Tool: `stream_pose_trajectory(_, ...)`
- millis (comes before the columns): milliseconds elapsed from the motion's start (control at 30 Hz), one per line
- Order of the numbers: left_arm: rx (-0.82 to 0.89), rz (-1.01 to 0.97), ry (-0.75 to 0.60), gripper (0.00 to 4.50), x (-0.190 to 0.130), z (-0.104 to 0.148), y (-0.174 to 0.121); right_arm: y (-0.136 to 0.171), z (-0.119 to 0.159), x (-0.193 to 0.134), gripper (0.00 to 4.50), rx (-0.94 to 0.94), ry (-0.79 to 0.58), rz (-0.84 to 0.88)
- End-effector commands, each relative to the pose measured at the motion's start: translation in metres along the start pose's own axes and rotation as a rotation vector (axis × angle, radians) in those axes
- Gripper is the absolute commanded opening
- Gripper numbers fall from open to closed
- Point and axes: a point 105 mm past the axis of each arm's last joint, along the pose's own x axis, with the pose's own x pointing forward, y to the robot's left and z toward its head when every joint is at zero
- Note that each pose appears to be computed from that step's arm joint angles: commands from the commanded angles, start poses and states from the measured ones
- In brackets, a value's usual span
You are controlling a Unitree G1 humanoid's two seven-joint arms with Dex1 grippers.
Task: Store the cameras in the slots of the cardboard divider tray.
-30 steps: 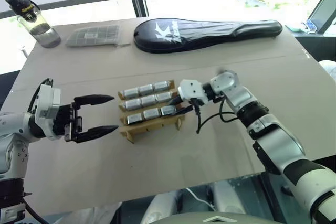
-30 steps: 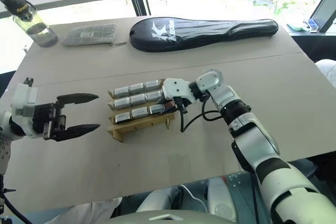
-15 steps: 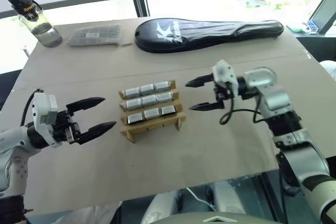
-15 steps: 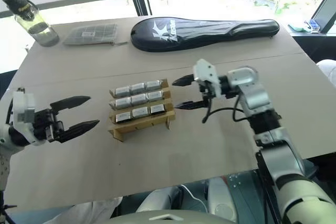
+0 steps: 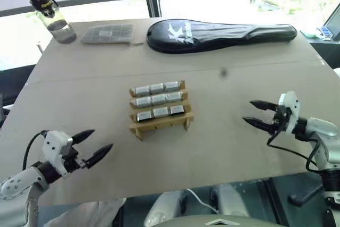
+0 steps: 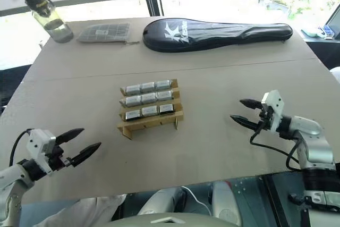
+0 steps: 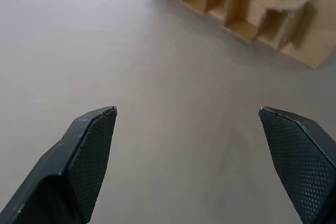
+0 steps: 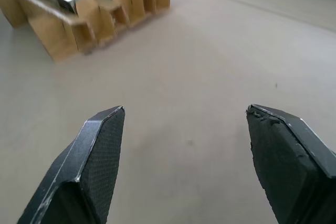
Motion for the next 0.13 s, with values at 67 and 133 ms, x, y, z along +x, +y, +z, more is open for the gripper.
stream_pose_trajectory(67, 0.031, 0.017, -0.024, 4.5, 0.0081, 0.013, -0.002, -0.0066, 0.0085, -0.0059, 3.66, -0.048, -0.024, -0.04)
stream_pose_trajectory(133, 0.027, 0.008, -0.03, 4.5, 0.0116, 0.0149, -0.0056, -0.01, 0.0091, -0.0063, 3.66, -0.048, -0.027, -0.055)
